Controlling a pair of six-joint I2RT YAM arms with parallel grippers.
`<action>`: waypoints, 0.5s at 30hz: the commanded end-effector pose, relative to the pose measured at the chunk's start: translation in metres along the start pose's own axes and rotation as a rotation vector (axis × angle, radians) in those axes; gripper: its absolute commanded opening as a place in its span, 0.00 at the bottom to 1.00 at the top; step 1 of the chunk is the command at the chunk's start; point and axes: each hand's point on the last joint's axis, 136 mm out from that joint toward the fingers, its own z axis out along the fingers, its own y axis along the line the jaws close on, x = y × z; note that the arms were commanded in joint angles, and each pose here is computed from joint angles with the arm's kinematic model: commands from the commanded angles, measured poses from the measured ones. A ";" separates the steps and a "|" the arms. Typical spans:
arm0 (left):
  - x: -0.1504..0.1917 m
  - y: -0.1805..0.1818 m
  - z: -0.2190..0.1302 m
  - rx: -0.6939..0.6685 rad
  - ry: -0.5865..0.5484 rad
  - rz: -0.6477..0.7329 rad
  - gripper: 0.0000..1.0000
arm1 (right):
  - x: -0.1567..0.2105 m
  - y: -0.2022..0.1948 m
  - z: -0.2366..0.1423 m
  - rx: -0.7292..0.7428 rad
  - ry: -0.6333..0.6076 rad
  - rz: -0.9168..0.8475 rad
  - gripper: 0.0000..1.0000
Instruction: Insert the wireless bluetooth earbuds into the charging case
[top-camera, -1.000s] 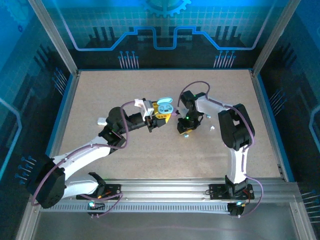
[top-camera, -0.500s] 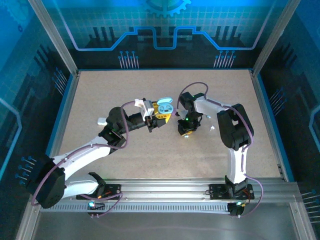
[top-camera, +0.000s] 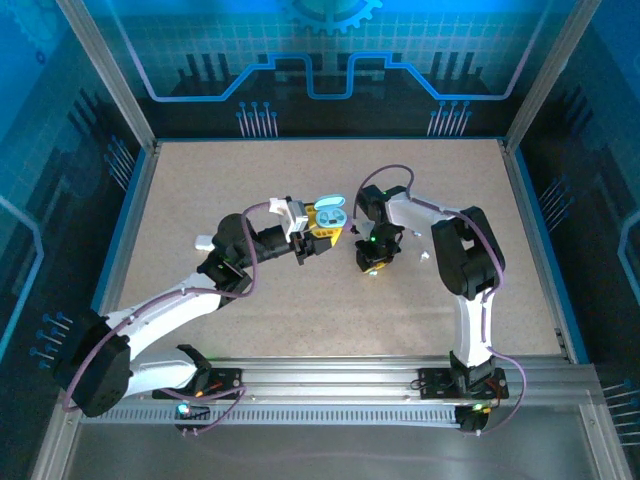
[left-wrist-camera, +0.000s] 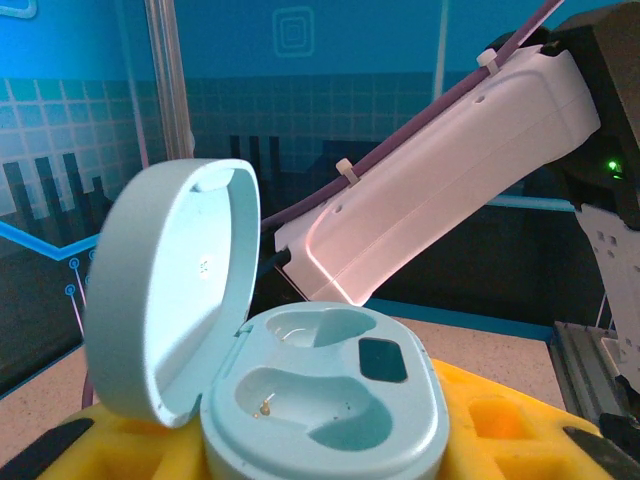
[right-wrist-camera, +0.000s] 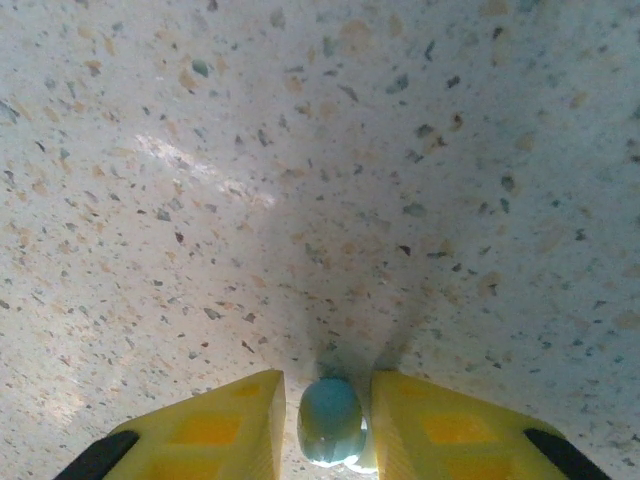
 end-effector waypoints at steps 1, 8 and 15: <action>-0.002 0.000 0.000 -0.005 -0.010 0.016 0.33 | 0.001 0.003 0.007 0.023 0.031 0.003 0.29; -0.002 0.001 0.000 -0.005 -0.012 0.013 0.33 | 0.000 0.004 0.011 0.045 0.040 0.028 0.27; -0.002 0.001 -0.001 -0.008 -0.011 0.014 0.33 | -0.001 0.006 0.012 0.062 0.045 0.036 0.24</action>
